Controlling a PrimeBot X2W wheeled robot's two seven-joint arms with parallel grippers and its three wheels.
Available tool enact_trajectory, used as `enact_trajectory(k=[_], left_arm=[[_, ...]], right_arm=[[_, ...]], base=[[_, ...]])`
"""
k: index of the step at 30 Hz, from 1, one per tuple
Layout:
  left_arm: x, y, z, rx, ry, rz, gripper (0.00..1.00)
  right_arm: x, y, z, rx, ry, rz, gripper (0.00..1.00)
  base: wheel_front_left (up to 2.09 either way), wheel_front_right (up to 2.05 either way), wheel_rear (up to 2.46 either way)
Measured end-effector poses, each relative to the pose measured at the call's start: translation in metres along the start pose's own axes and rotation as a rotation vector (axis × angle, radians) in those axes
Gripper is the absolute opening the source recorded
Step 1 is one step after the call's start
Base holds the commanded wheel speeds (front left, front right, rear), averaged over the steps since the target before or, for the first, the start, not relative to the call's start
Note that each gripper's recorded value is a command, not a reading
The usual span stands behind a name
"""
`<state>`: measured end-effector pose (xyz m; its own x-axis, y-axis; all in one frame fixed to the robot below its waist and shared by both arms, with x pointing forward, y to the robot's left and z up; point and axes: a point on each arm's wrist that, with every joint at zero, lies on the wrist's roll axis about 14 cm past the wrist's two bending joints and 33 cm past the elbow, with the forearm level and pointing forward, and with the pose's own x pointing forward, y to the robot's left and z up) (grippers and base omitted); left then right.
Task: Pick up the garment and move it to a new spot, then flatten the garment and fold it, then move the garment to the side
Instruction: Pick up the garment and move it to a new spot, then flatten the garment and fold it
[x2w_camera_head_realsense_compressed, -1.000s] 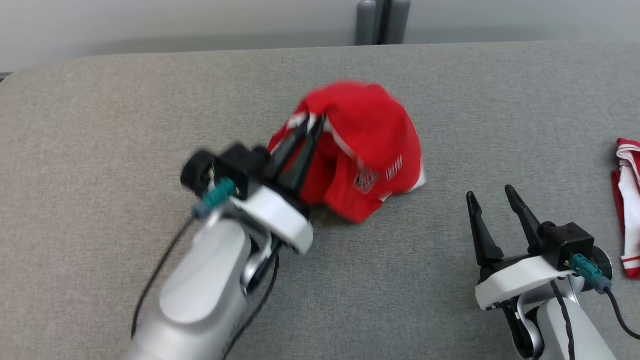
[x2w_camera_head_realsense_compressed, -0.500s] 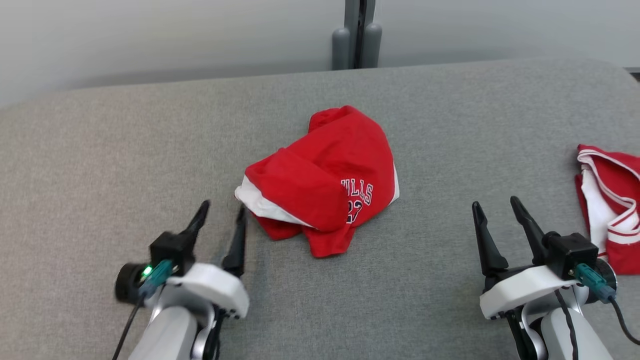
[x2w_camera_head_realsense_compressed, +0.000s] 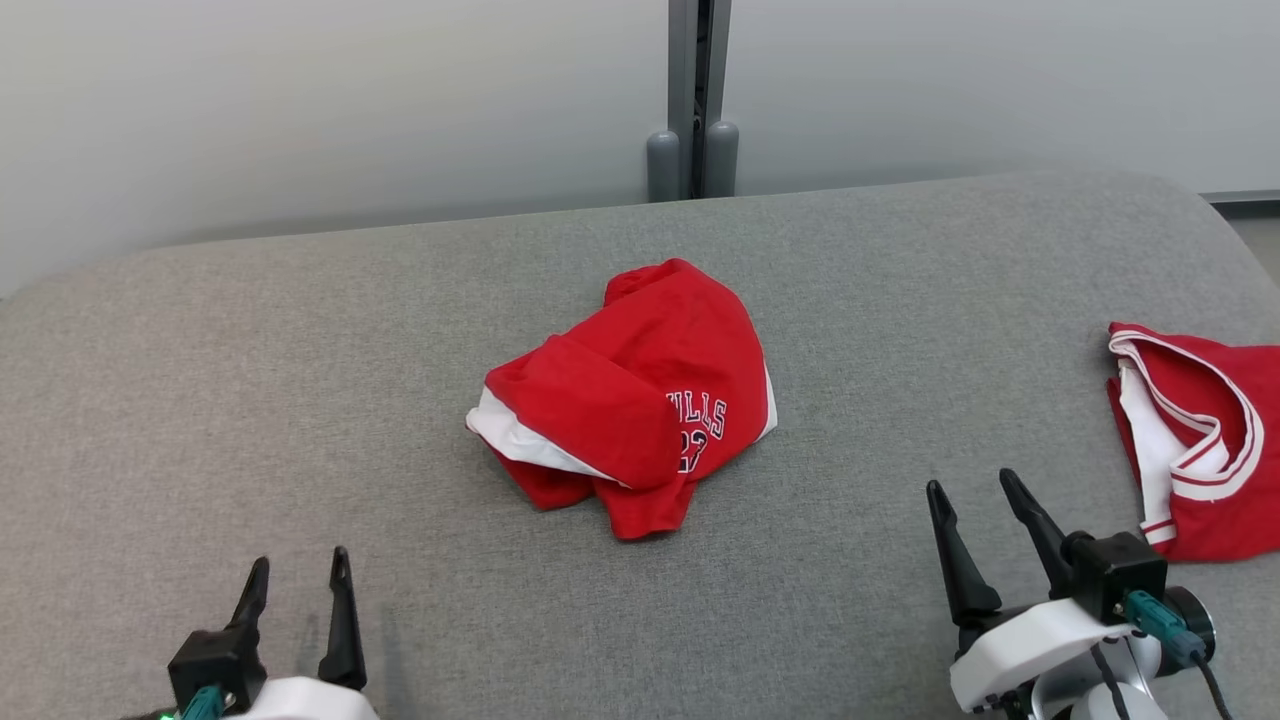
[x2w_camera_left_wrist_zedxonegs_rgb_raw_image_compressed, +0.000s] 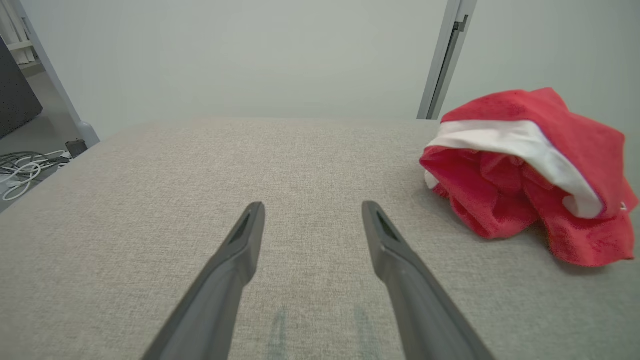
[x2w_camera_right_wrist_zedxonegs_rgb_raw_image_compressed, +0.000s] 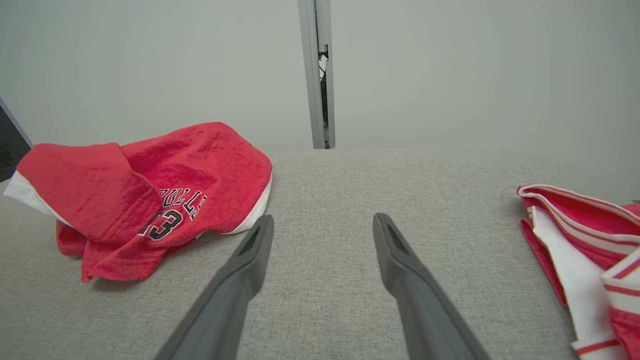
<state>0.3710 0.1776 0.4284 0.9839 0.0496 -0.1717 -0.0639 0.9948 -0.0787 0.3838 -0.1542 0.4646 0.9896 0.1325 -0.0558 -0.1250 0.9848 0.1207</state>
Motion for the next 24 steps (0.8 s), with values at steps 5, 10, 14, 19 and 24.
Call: enact_trajectory(k=[5,10,14,19,24], left_arm=[[-0.014,0.02,-0.004,0.01,0.004,0.061,1.0],[-0.022,0.03,-0.01,0.006,0.019,0.092,1.0],[-0.024,0.032,-0.012,0.006,0.027,0.098,1.0],[-0.022,0.033,-0.013,-0.008,0.028,0.1,1.0],[-0.025,0.04,-0.016,-0.023,0.04,0.128,1.0]], right_arm=[[-0.003,0.007,-0.004,0.001,0.012,0.018,1.0],[-0.002,0.011,-0.007,0.004,0.019,0.031,1.0],[0.0,0.019,-0.012,0.002,0.035,0.056,1.0],[0.011,0.045,-0.018,-0.007,0.054,0.141,1.0],[0.025,0.09,-0.023,-0.017,0.072,0.284,1.0]], base=[[0.0,0.0,0.0],[0.0,0.0,0.0],[0.0,0.0,0.0],[0.0,0.0,0.0],[0.0,0.0,0.0]])
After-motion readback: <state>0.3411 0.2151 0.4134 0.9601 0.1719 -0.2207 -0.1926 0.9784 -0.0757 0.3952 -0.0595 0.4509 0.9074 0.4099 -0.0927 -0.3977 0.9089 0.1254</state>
